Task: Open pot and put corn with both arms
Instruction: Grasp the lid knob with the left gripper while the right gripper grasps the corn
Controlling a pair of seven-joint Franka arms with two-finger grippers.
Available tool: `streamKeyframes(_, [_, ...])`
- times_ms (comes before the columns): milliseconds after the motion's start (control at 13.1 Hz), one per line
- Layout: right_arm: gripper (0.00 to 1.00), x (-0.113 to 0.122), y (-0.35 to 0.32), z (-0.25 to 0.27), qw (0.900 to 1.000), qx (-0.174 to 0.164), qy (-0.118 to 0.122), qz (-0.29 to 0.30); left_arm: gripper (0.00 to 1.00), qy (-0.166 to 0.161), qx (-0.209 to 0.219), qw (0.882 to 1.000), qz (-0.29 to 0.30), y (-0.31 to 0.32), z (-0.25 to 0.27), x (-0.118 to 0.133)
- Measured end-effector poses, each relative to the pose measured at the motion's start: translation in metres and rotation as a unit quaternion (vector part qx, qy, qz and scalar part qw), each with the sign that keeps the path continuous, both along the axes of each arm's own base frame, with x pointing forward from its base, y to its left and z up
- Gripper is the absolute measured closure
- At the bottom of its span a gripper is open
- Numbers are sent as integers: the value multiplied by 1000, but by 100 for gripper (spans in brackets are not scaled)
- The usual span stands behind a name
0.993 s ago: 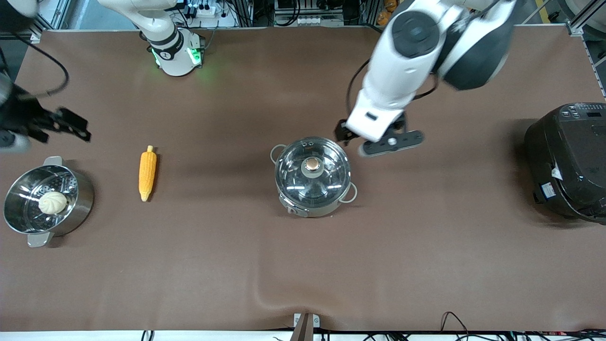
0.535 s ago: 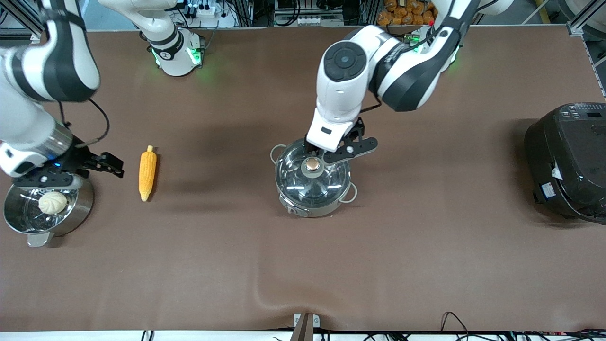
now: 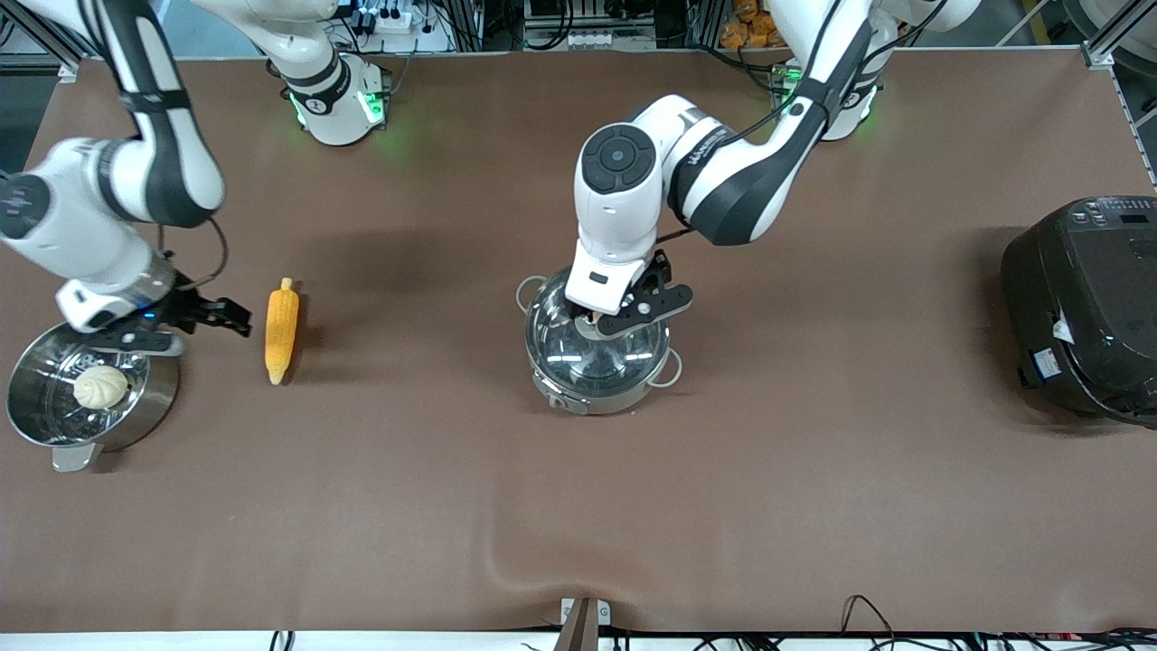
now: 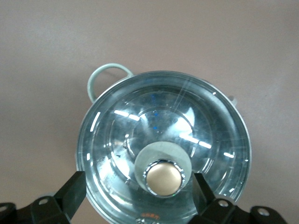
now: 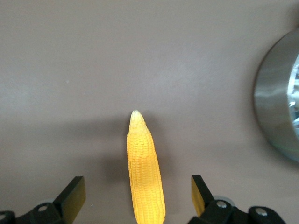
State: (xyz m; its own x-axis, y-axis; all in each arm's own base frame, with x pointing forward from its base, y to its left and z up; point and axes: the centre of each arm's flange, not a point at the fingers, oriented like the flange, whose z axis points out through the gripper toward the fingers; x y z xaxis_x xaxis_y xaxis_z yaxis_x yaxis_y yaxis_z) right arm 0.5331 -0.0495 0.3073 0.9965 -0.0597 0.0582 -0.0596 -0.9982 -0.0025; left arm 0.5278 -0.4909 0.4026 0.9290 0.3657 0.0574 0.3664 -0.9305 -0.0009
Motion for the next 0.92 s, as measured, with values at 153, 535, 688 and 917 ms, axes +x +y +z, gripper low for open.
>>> streamKeyframes(153, [0,-6,3,-31,1000,2,15,11,0,-7,-1,1000,-1,-6,-6,0])
streamKeyframes(535, [0,-12,4,-97,998,4,36,49,3,-6,-2,1000,-3,-11,-26,3])
streamKeyframes(688, [0,-15,4,-112,997,6,46,68,5,-4,0,1000,-5,-13,-32,1])
streamKeyframes(917, [5,-19,5,-127,995,8,60,75,9,-1,2,1000,-6,-15,-38,0])
